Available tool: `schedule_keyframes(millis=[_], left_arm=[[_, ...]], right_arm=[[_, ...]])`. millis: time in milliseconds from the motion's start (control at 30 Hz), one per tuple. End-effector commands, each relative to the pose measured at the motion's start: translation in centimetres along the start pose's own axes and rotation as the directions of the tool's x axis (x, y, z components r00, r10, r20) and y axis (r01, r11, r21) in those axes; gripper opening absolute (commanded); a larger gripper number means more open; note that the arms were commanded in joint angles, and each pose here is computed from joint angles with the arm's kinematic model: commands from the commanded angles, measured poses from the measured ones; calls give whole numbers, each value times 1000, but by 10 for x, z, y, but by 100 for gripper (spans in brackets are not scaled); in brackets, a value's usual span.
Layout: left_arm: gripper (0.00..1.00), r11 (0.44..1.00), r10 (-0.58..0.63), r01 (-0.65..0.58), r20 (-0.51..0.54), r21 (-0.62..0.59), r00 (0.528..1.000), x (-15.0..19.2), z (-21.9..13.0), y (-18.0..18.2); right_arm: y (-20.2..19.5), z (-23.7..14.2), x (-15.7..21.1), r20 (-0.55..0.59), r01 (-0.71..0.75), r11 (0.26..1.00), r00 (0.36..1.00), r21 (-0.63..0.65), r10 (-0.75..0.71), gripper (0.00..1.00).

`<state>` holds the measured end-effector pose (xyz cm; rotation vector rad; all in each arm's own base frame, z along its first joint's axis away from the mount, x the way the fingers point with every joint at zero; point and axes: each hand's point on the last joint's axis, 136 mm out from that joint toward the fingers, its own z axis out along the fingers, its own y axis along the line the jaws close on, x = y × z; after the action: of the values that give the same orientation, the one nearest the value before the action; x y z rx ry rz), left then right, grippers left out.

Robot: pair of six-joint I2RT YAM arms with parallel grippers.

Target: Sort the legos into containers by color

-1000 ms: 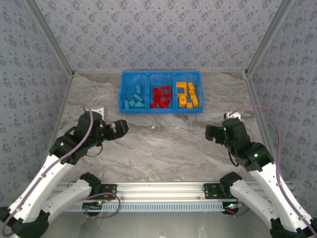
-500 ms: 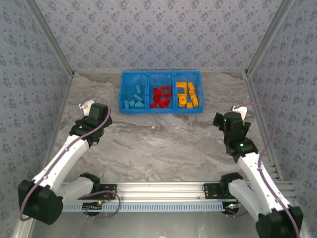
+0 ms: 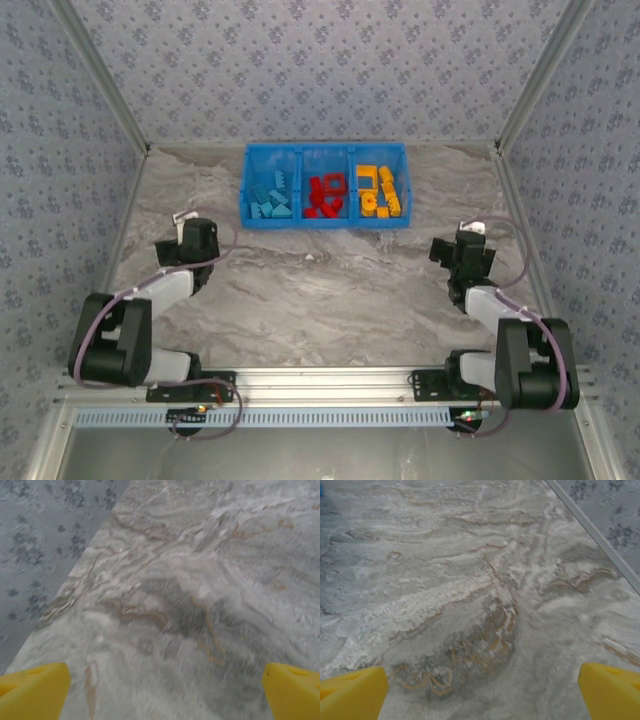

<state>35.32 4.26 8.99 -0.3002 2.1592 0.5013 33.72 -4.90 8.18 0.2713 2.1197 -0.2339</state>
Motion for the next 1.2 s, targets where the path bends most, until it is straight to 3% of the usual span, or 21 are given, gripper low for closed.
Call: schedule_keyframes(millis=[0,100,233,367,567,667,867,1167], left_arm=[[98,995,-28,13,147,101,989,-36,10,-20],[98,991,0,-25,182,134,983,-43,22,-31],[98,986,-34,10,143,166,989,-37,30,-28],[98,981,-117,70,265,183,957,-31,10,-15],[98,973,-124,55,305,226,944,-27,3,-19],[98,958,-87,-23,365,287,927,-24,-3,-37],[98,933,-144,64,205,353,968,-23,23,-30],[98,939,-133,54,212,340,968,-23,22,-31]], right_arm=[[10,5,-38,162,3,998,987,-65,8,100],[10,16,-45,181,-9,996,983,-87,25,100],[21,28,-38,149,15,992,989,-128,5,100],[28,21,-25,254,40,985,967,-169,4,100],[26,18,-25,257,41,987,966,-153,0,100],[26,21,-25,242,46,990,970,-137,-11,100],[26,33,-26,183,45,994,983,-103,-26,100],[28,33,-26,180,59,993,983,-97,-41,100]])
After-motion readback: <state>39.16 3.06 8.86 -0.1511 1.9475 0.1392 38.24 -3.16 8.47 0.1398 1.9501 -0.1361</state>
